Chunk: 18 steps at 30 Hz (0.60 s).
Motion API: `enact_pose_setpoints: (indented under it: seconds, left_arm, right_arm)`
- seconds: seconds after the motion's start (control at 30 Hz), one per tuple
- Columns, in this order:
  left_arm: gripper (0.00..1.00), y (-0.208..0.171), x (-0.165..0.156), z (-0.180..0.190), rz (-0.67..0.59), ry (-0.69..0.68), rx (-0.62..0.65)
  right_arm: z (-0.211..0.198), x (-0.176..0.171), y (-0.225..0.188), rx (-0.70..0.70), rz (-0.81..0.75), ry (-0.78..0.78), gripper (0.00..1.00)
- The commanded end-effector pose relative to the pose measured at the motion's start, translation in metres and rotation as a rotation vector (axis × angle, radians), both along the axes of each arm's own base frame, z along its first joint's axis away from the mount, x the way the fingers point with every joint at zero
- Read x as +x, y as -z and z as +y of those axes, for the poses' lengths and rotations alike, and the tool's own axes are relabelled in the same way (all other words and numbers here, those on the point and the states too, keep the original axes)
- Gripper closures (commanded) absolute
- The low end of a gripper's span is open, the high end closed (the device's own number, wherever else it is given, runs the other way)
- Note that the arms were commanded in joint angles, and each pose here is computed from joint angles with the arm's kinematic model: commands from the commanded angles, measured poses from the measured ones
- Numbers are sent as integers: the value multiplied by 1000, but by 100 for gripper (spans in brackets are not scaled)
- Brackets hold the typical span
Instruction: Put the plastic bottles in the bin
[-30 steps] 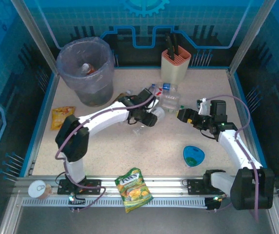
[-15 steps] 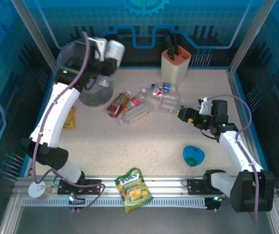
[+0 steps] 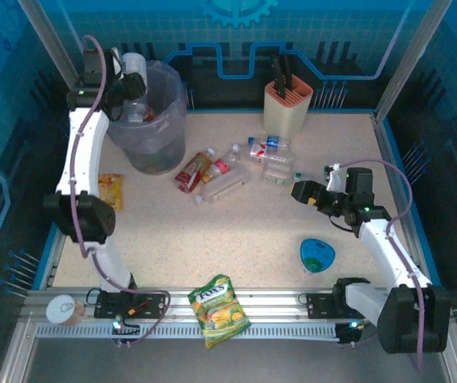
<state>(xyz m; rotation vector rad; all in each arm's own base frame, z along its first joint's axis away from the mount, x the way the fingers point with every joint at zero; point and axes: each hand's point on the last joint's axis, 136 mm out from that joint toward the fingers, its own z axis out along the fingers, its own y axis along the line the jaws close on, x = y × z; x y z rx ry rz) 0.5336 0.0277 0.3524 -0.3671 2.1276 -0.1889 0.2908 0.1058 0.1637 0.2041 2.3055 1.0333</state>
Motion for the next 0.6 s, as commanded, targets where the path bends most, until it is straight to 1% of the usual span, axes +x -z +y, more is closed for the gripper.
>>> enact_pose_setpoints:
  seconds: [0.0, 0.13, 0.33, 0.43, 0.57]
  left_arm:
    - [55, 3, 10, -2, 52, 53, 1]
    - [55, 26, 19, 0, 131, 79, 26]
    - [54, 66, 15, 12, 249, 89, 115]
    - [51, 85, 12, 13, 303, 116, 137]
    - [42, 108, 8, 18, 363, 143, 155]
  right_arm:
    - [-4, -4, -1, -15, -6, 4, 4]
    - [-5, -6, -2, -24, -4, 6, 5]
    - [-6, -6, 0, -27, -1, 11, 4]
    - [-5, -5, 1, -23, 2, 8, 4]
    - [-5, -5, 0, -20, 3, 6, 5]
